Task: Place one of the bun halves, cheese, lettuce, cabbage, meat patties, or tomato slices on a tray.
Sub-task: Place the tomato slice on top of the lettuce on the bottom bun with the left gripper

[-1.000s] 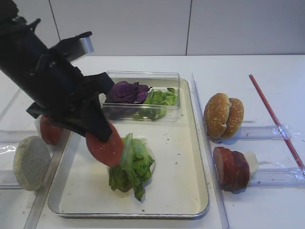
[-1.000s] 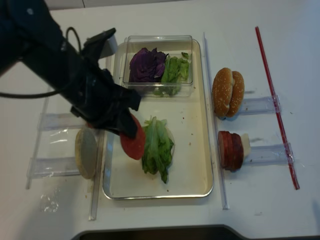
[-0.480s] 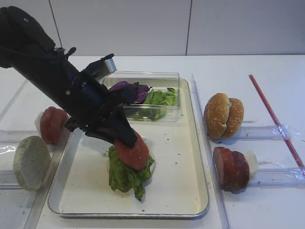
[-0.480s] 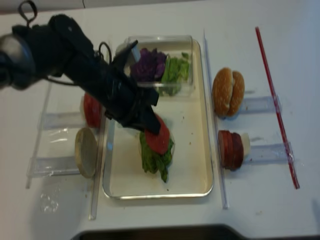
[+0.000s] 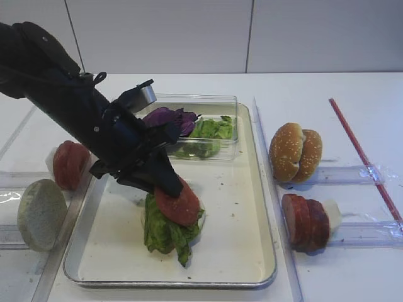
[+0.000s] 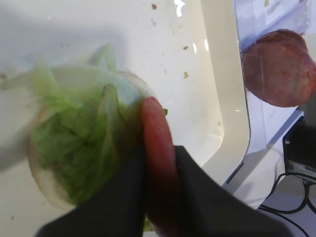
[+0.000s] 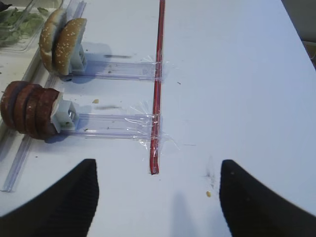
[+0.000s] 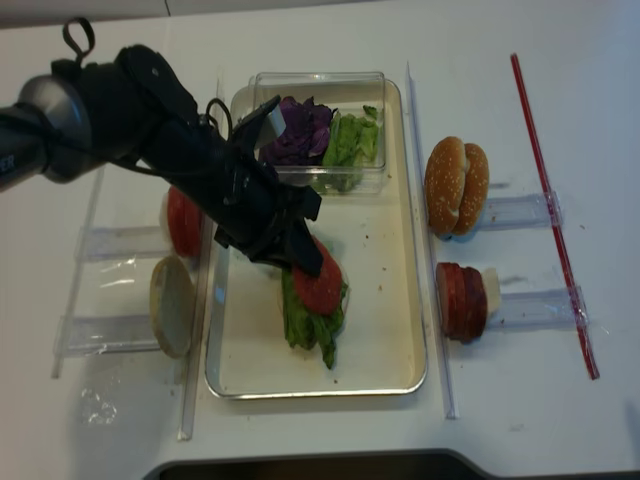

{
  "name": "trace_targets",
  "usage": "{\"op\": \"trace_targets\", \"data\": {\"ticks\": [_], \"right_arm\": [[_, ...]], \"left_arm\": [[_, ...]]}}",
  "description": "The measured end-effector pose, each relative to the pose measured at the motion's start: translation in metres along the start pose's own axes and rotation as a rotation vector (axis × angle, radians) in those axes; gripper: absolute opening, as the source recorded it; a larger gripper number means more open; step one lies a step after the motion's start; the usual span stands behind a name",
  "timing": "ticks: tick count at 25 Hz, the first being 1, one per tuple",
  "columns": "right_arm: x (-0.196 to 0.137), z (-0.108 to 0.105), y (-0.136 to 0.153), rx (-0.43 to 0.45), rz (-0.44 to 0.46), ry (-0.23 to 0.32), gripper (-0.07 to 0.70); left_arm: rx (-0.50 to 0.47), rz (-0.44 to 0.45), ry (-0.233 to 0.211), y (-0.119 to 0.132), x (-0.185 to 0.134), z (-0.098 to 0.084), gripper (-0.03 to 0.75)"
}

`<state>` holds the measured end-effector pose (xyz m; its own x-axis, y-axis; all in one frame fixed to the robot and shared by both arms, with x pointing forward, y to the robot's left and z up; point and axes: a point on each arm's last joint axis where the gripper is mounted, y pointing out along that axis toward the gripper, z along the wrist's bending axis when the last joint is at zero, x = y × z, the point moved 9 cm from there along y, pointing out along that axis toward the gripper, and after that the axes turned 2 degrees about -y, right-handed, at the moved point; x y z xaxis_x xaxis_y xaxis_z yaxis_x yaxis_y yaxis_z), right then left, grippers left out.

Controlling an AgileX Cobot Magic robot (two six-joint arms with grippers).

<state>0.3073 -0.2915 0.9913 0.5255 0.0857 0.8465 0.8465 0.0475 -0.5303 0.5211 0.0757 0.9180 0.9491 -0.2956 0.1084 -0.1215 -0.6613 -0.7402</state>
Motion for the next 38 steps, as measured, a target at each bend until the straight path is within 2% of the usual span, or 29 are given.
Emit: {"op": "trace_targets", "data": {"ticks": [4, 14, 23, 29, 34, 38], "right_arm": [[0.000, 0.000, 0.000, 0.000, 0.000, 0.000, 0.524], [0.000, 0.000, 0.000, 0.000, 0.000, 0.000, 0.524], [0.000, 0.000, 0.000, 0.000, 0.000, 0.000, 0.524], [0.000, 0.000, 0.000, 0.000, 0.000, 0.000, 0.524], [0.000, 0.000, 0.000, -0.002, 0.000, -0.001, 0.524], [0.000, 0.000, 0.000, -0.002, 0.000, -0.001, 0.524]], "left_arm": [[0.001, -0.007, -0.003, 0.000, 0.001, 0.000, 0.099], [0.062, 0.008, -0.064, 0.001, -0.001, 0.013, 0.113], [0.069, 0.007, -0.088, 0.002, -0.001, 0.014, 0.252], [0.063, 0.024, -0.116, -0.004, 0.001, 0.008, 0.269], [0.144, 0.070, -0.161, -0.011, -0.004, 0.017, 0.270], [0.188, 0.104, -0.174, -0.014, -0.010, 0.023, 0.270]]}}
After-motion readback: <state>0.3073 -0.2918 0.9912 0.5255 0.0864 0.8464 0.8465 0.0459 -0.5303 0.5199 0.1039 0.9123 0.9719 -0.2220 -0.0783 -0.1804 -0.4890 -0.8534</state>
